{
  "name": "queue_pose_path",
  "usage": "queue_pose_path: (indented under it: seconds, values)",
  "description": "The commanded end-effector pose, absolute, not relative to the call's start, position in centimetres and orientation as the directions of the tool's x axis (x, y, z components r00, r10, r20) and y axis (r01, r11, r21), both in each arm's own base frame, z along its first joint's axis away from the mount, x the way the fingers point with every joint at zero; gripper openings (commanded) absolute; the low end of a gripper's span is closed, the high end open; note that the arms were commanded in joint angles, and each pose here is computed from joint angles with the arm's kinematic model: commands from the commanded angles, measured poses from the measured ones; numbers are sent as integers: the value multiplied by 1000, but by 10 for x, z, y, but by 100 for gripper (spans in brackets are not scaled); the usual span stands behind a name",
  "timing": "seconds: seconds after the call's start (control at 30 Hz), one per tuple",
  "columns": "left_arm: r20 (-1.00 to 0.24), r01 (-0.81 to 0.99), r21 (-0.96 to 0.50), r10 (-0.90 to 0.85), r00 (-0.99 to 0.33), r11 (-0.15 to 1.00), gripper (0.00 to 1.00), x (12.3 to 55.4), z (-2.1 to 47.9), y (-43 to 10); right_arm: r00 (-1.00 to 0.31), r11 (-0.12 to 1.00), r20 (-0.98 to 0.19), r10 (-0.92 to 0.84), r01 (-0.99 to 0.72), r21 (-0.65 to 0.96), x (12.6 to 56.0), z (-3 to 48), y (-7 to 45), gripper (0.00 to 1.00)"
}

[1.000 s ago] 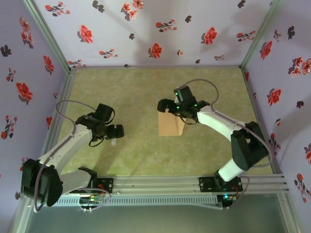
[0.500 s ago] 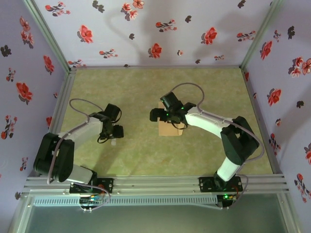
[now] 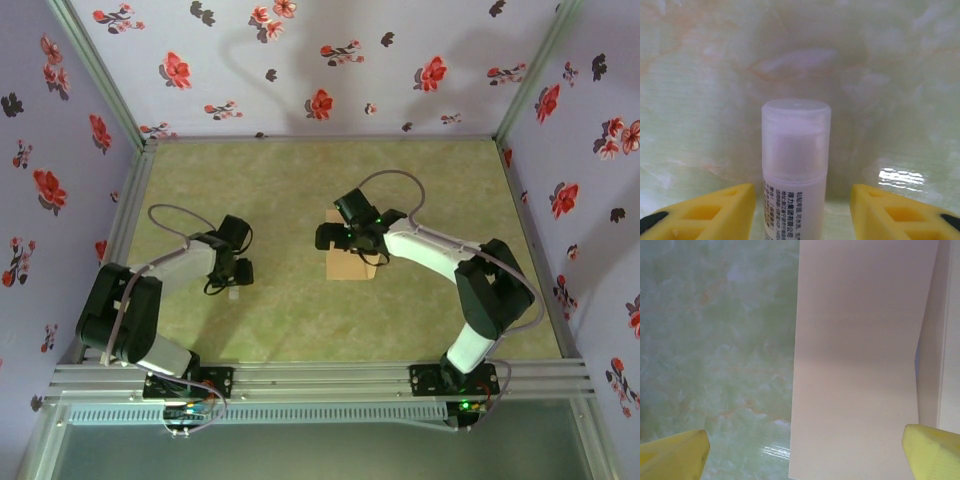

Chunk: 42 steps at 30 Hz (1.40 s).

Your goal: Place the letter into the envelope and seal it

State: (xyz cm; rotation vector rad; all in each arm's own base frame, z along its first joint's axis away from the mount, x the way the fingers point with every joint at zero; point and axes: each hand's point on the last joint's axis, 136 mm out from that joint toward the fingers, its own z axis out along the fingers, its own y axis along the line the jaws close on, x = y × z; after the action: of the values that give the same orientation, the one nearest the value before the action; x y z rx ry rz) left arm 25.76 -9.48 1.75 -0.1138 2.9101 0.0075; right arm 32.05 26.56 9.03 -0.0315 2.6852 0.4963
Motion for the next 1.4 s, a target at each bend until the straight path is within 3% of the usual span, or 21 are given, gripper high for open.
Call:
queue_pose_path:
  seconds: [0.0, 0.3, 0.5, 0.87, 1.2, 1.27, 1.37]
  values:
    - [-219, -96, 12, -91, -972, 995, 51, 256, 12, -89, -915, 945, -399, 54, -83, 316, 320, 90, 256, 99]
    - [-207, -100, 7, -97, -974, 995, 31, 256, 6, -90, -923, 946, -377, 69, -60, 320, 317, 81, 250, 99]
    - [-187, -91, -9, -91, -978, 996, 0, 257, 8, -95, -922, 944, -380, 77, -55, 325, 317, 84, 248, 99]
    - [-215, 17, -160, -18, -976, 987, 0, 270, 47, -130, -903, 932, -418, 96, -65, 356, 327, 113, 241, 98]
    - [-309, 243, -296, 148, -939, 924, 0, 276, 96, -169, -885, 901, -455, 105, -109, 420, 339, 148, 232, 98]
    - [-339, 303, -345, 183, -923, 888, 0, 275, 107, -182, -879, 879, -466, 103, -139, 456, 340, 161, 234, 91]
    - [-394, 383, -400, 221, -892, 833, 0, 274, 123, -197, -872, 850, -477, 111, -166, 500, 342, 178, 237, 89]
